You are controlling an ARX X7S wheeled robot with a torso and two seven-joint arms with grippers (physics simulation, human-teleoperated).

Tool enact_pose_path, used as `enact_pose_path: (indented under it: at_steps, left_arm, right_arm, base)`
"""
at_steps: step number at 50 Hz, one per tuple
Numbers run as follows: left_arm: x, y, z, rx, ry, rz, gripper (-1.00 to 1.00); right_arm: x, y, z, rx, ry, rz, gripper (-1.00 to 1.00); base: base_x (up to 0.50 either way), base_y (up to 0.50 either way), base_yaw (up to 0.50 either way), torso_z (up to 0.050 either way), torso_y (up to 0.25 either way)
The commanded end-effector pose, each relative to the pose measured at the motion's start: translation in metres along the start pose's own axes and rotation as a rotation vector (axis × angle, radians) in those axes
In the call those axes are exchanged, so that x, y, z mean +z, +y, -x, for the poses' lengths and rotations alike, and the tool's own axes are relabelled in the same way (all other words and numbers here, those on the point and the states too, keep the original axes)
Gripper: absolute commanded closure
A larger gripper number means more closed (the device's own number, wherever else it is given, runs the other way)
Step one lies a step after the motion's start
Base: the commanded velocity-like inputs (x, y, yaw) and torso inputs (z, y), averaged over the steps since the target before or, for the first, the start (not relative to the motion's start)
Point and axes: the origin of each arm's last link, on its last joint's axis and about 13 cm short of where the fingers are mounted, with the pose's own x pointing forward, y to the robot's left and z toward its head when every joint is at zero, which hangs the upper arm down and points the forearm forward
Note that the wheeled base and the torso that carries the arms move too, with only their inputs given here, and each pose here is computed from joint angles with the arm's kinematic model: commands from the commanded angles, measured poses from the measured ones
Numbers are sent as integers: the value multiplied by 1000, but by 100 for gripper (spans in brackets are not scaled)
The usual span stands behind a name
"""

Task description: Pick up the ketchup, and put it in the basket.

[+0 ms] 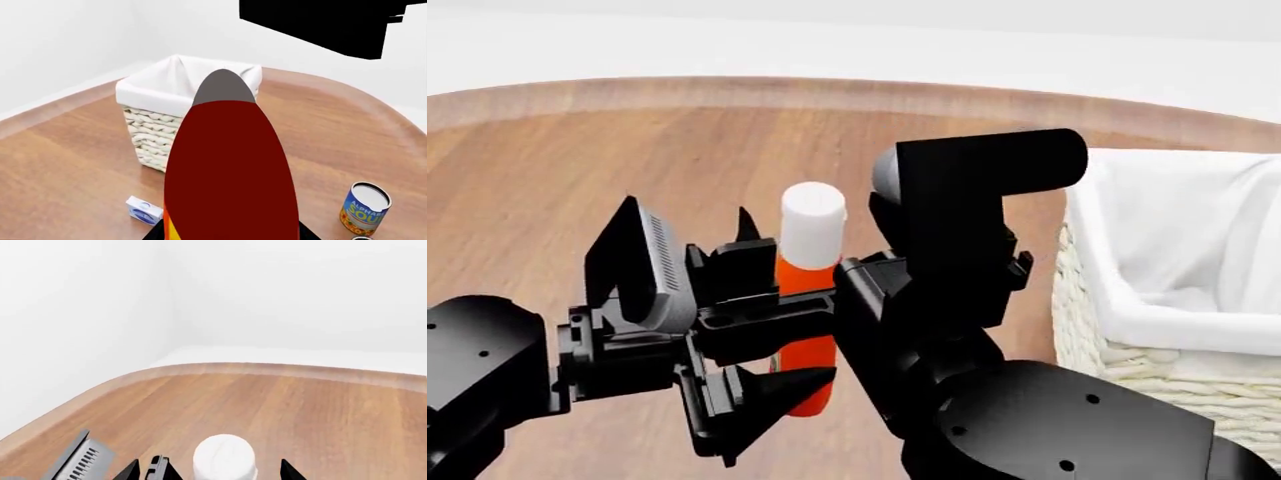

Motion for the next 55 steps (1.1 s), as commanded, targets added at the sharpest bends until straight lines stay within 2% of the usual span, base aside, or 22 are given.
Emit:
enact_pose_path:
  at_steps: [1, 42, 55]
  left_arm:
    - [1, 2, -1, -6, -15, 9, 100]
    - [0, -1, -2, -19, -7, 2, 100]
    - [1, -7, 0, -18, -7, 0, 100]
  right_arm:
    - [-4, -5, -6, -7, 12, -10, -100]
    - [-16, -12, -25, -14, 48, -7, -100]
    - [-24, -14, -29, -17, 65, -14, -100]
  base:
    - [0, 0, 0, 0, 10]
    - [0, 0, 0, 0, 0]
    - [0, 0, 0, 0, 1]
